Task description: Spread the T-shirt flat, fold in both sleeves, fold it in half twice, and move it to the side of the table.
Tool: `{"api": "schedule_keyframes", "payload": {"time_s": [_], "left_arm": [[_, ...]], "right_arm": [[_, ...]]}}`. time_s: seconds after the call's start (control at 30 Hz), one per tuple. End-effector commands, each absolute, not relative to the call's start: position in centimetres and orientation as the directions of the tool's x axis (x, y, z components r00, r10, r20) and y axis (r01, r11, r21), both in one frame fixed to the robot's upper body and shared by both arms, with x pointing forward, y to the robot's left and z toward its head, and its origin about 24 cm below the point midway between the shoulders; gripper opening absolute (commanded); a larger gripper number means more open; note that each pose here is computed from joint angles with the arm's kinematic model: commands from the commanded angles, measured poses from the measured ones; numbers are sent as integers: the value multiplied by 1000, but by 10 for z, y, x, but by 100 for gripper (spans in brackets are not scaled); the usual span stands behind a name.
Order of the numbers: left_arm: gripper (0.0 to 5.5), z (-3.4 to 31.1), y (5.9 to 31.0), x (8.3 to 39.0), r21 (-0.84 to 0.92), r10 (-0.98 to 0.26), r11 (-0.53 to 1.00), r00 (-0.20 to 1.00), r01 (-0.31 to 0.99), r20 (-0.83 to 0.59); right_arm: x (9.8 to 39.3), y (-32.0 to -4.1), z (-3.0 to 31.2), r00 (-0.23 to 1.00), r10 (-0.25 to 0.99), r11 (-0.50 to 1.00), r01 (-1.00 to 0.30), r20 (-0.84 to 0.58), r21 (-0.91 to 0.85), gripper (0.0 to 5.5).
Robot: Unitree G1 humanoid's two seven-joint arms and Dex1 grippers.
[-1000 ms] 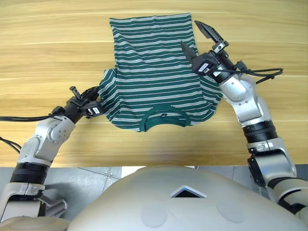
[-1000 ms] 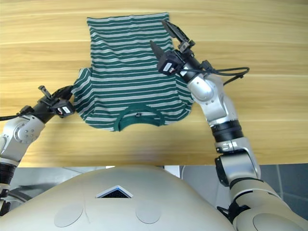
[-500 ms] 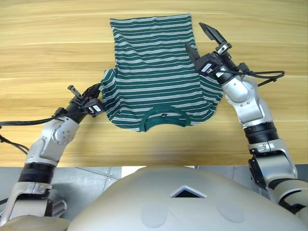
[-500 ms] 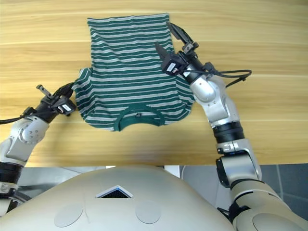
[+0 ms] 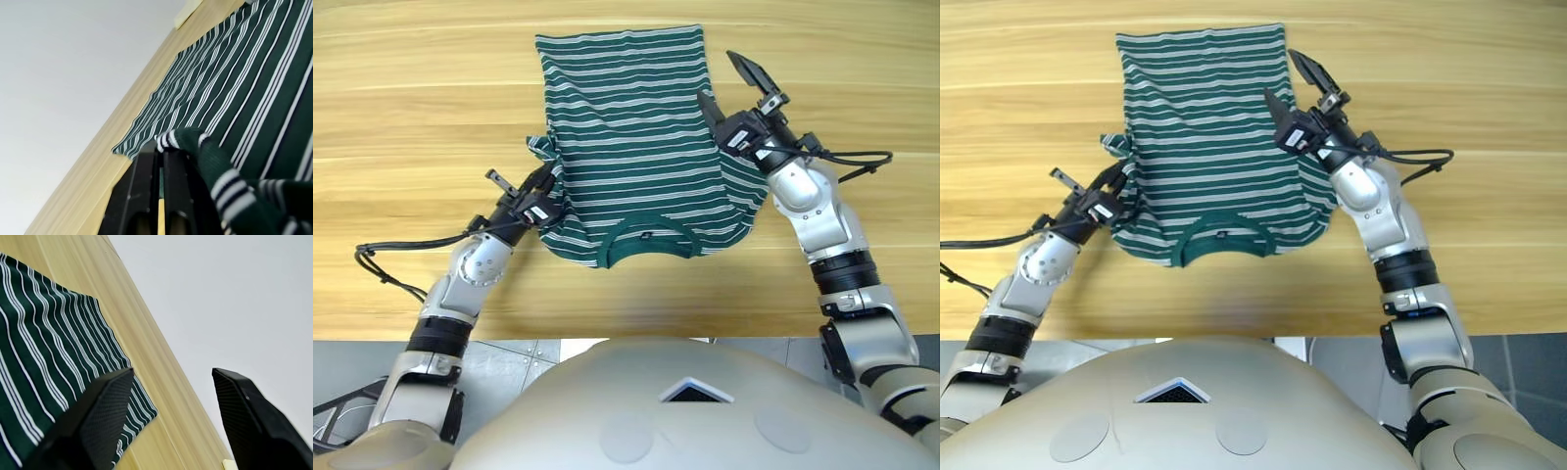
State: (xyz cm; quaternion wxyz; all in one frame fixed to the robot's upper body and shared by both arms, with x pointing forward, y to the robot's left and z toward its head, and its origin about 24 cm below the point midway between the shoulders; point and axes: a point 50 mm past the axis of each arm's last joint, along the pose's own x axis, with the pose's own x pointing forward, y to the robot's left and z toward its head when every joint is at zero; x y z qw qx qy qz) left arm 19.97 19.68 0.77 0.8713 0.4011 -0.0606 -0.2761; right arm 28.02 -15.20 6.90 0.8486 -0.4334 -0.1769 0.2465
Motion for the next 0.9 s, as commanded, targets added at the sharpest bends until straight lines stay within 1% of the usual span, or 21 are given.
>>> {"api": "schedule_keyframes", "payload": {"time_s": [0.03,0.13,0.3,0.33,0.4,0.43,0.47,0.63,0.73,0.83,0.9], "left_arm": [[1,-6,177,193,697,-614,477,771,535,-171],[1,-11,168,192,674,-643,469,744,570,-182],[1,-23,170,192,631,-628,467,734,620,-257],[31,-26,172,193,621,-616,474,739,625,-274],[59,-29,175,192,600,-603,482,738,639,-302],[64,-30,176,191,589,-603,486,735,646,-309],[84,-31,175,190,583,-605,487,733,650,-312],[161,-28,173,186,545,-627,512,723,664,-292],[211,-22,172,182,485,-640,563,725,669,-256],[215,-9,165,163,340,-723,597,671,727,-164],[215,-2,160,149,252,-776,581,620,774,-114]], "right_arm": [[282,-153,67,820,567,495,-261,80,-829,299],[283,-151,66,817,572,491,-266,76,-830,299],[282,-151,66,817,572,489,-267,74,-830,299],[282,-150,66,817,572,489,-268,74,-830,299],[282,-150,66,816,572,490,-265,77,-830,299],[282,-150,66,816,572,490,-265,78,-830,299],[282,-150,67,816,572,490,-265,77,-831,299],[282,-152,66,819,569,489,-264,74,-831,299],[282,-151,65,820,568,488,-265,72,-832,299],[281,-152,65,821,567,484,-263,70,-835,299],[281,-152,66,821,566,483,-260,71,-836,299]]}}
